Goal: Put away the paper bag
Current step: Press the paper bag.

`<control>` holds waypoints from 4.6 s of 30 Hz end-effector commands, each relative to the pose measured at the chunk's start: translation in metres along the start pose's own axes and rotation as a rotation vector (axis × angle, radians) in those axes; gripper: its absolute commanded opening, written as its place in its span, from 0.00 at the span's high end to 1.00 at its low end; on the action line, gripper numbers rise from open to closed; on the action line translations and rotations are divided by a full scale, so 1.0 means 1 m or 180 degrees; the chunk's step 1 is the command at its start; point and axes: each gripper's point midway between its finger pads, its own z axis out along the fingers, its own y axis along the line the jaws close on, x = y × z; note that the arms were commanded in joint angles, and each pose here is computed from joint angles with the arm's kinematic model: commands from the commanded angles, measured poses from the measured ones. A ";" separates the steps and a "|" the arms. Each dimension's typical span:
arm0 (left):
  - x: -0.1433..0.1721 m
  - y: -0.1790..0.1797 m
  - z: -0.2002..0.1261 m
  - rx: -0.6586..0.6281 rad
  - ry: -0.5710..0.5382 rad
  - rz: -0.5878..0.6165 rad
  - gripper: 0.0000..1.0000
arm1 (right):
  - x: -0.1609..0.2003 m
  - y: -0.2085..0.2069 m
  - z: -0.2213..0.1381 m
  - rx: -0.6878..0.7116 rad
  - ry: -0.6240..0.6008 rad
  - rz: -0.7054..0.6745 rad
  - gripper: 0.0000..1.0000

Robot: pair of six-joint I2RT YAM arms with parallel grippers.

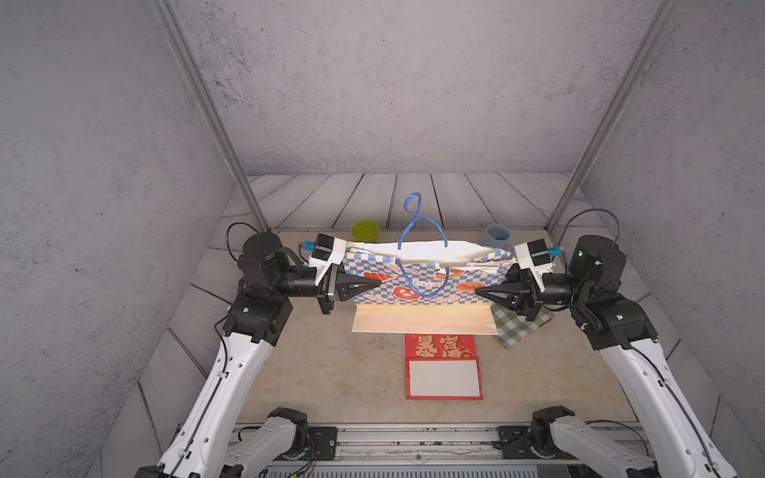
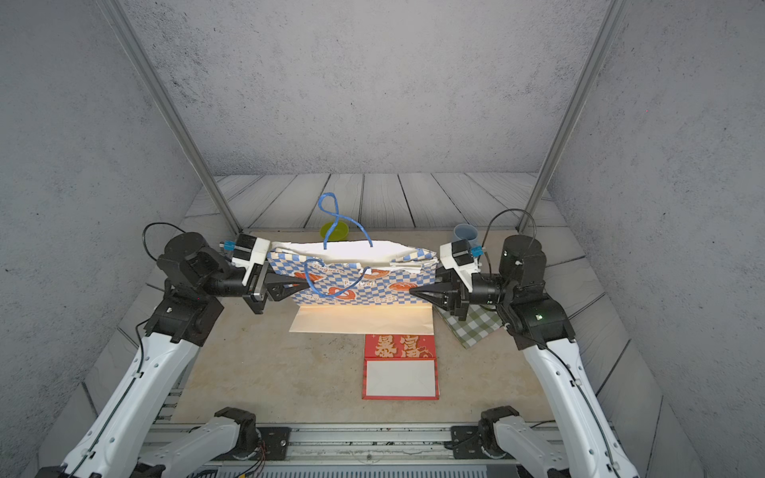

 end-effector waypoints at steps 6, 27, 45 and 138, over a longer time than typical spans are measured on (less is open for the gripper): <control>0.003 0.012 0.001 -0.0175 0.0012 -0.0009 1.00 | -0.001 -0.044 -0.043 0.1807 0.0361 -0.1046 0.26; 0.009 0.028 0.004 -0.0224 0.0023 -0.0109 1.00 | 0.121 -0.031 -0.048 0.1912 0.0749 -0.0480 0.13; 0.002 0.005 0.006 0.0169 0.0016 -0.0268 1.00 | 0.070 -0.030 -0.004 0.0751 0.0173 -0.0260 0.09; -0.026 -0.002 0.012 0.0181 -0.0062 -0.0343 0.57 | -0.023 0.019 -0.009 0.0076 -0.0114 -0.0265 1.00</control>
